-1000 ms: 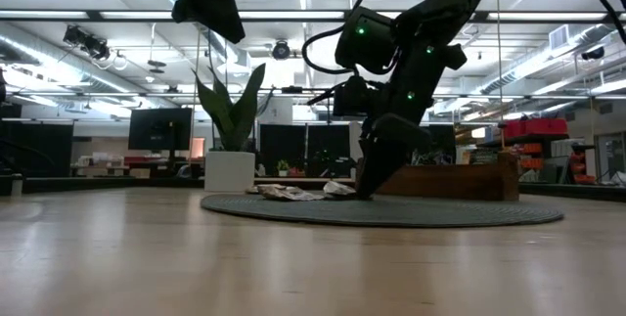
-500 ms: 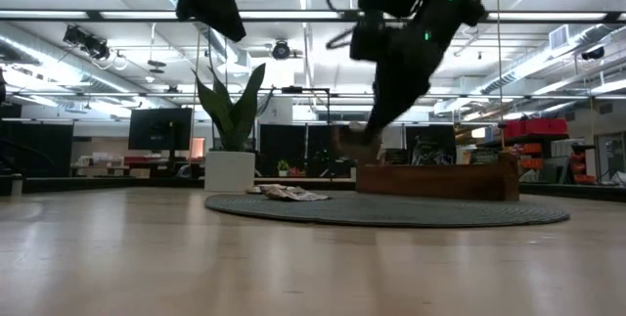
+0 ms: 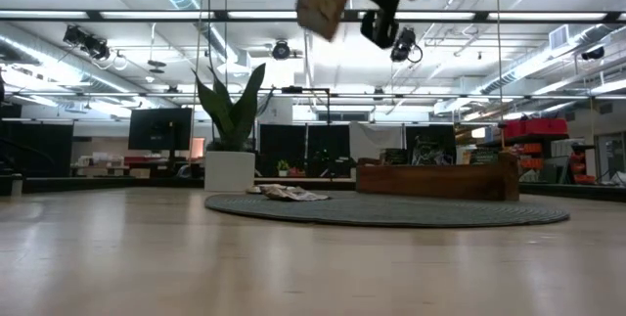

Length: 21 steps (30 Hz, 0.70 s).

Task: Pick & Place Tea
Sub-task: Put the brown tea bag into the left section of the wooden organizer

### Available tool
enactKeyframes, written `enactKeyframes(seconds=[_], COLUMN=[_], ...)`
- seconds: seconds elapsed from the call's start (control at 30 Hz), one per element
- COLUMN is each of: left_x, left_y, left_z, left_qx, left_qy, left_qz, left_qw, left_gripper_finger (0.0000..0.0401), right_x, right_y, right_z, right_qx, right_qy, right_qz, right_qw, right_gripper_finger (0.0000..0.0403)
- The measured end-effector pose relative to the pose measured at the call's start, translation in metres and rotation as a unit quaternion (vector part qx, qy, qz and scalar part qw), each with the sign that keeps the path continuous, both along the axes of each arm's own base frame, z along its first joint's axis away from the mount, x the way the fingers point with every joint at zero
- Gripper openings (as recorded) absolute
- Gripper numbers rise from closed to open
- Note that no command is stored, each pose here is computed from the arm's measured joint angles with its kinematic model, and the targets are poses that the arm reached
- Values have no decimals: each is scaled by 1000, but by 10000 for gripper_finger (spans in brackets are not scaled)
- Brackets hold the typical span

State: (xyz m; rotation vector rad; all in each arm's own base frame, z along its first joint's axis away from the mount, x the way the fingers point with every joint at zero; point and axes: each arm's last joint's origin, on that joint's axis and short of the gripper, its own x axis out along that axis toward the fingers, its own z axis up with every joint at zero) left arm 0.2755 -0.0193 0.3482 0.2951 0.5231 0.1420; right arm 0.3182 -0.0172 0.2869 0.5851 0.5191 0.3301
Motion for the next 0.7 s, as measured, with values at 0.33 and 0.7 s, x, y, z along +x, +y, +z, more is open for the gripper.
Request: enactKeyframes(seconds=[0.33, 0.7], left_x=[4, 4], left_y=[-7, -6], left_z=[6, 7], left_qx=[-42, -49], left_qy=[-30, -36], left_qz=[-101, -111], left_qw=[994, 992], left_gripper_finger=[90, 90], right_x=[0, 0], right_y=[1, 10], right_z=[16, 19], right_qx=[36, 55], right_qy=[-50, -58], right_qz=[7, 33], right_qw=[998, 996], right_gripper_finger=[0, 0])
